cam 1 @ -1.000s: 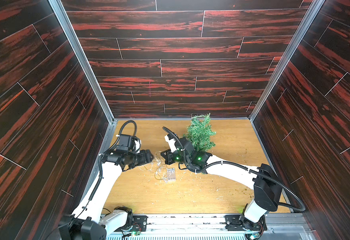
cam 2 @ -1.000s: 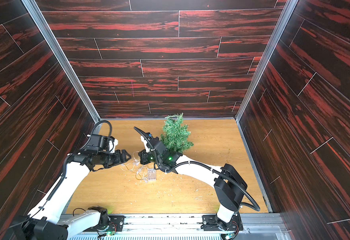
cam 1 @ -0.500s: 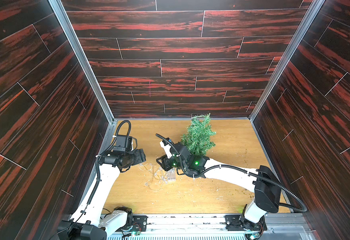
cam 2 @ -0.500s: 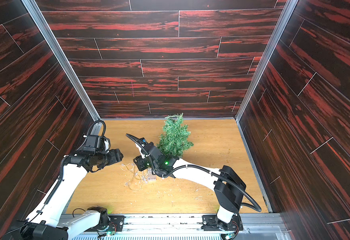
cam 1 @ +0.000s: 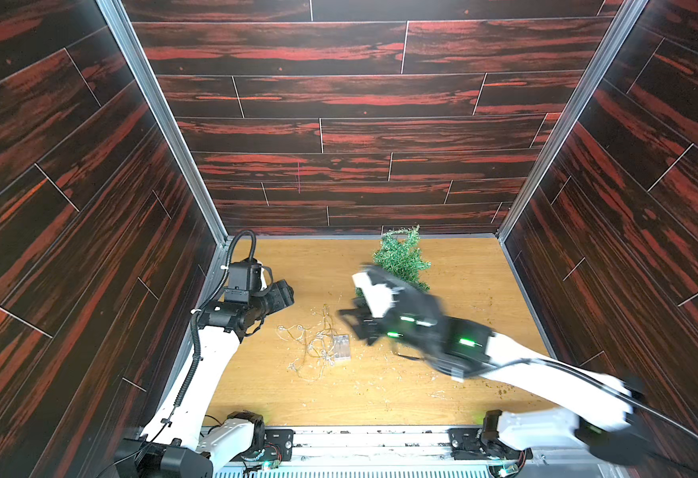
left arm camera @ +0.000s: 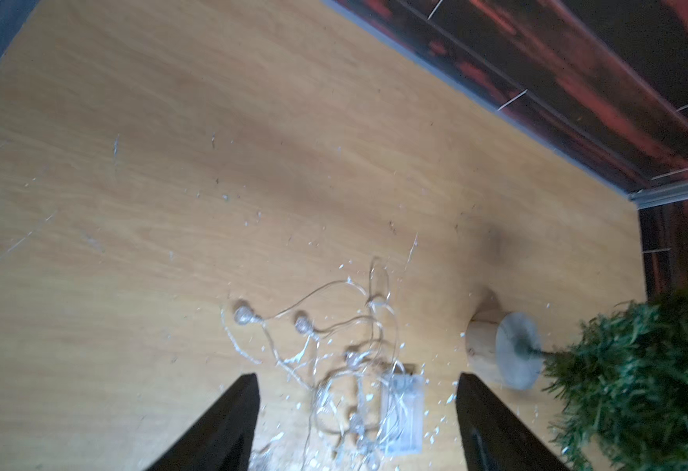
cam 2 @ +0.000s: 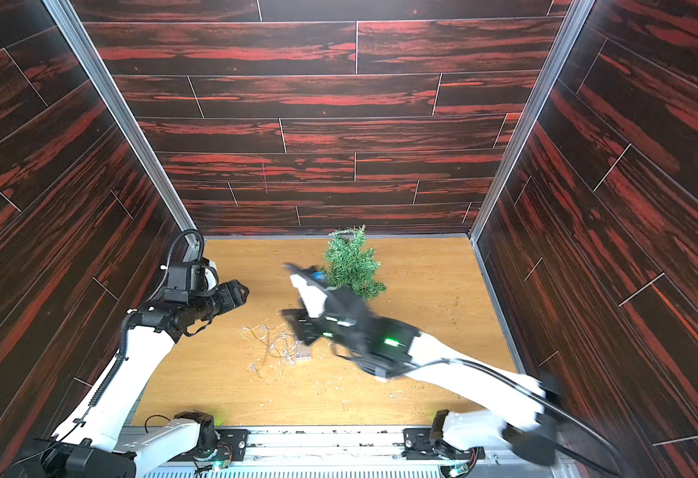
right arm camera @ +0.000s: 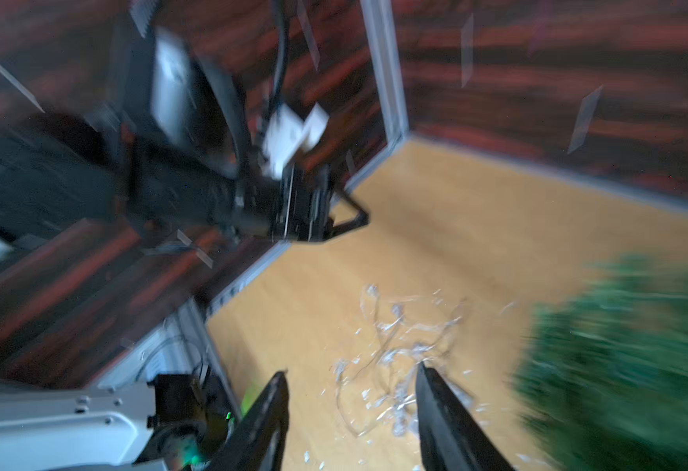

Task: Remove string lights from the small christmas tree
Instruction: Place the light string at the center of the board, then reset both arms

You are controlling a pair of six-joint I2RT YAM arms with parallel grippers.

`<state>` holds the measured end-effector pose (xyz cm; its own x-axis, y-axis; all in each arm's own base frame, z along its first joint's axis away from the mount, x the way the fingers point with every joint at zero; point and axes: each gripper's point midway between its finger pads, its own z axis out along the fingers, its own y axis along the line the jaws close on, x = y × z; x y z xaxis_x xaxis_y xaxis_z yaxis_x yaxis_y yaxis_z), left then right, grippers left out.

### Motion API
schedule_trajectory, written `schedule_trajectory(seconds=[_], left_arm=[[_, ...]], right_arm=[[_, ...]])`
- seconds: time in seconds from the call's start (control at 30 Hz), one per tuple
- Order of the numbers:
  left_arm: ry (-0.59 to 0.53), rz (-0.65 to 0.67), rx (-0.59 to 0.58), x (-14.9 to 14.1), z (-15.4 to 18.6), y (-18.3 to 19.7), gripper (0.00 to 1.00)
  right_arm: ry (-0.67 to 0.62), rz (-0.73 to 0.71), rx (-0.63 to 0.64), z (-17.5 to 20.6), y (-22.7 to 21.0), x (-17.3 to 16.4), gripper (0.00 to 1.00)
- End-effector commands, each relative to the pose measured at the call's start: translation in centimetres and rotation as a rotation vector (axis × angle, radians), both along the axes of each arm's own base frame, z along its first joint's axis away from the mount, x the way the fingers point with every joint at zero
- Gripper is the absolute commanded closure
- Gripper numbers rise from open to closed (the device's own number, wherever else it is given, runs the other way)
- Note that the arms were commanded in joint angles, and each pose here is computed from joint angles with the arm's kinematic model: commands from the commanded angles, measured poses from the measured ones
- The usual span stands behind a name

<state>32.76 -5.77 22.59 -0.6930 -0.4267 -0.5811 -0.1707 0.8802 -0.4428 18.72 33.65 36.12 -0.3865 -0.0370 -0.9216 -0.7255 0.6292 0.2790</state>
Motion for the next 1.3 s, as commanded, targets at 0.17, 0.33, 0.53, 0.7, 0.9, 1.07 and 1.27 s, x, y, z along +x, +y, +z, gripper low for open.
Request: schedule_trajectory(seconds=[0.17, 0.33, 0.53, 0.7, 0.9, 1.07, 1.27], left_arm=[[-0.021, 0.09, 0.044, 0.8, -1.4, 1.7, 0.0], [-0.008, 0.126, 0.06, 1.1, -3.0, 2.3, 0.0], [-0.02, 0.188, 0.185, 2.3, -3.6, 4.4, 0.0], [-0.045, 0.329, 0.284, 2.6, -3.8, 7.3, 0.0], [-0.058, 0.363, 0.39, 2.6, -5.7, 8.9, 0.0], [-0.119, 0.296, 0.482, 3.4, -6.6, 9.0, 0.0], [-0.301, 0.157, 0.566, 4.7, -7.0, 7.7, 0.0]], right_arm=[[-0.034, -0.396, -0.106, -3.7, -14.6, 0.4, 0.47], [-0.095, -0.601, -0.092, -4.8, -20.9, 0.8, 0.4], [-0.16, -0.784, -0.038, -4.4, -25.6, 3.4, 0.31], [0.019, -0.821, 0.035, -7.2, -28.1, 8.7, 0.27], [0.354, -0.918, 0.179, -14.1, -34.1, 15.5, 0.23], [0.447, -1.147, 0.06, -20.4, -38.7, 18.7, 0.23], [0.271, -1.198, -0.093, -23.4, -40.3, 20.0, 0.21]])
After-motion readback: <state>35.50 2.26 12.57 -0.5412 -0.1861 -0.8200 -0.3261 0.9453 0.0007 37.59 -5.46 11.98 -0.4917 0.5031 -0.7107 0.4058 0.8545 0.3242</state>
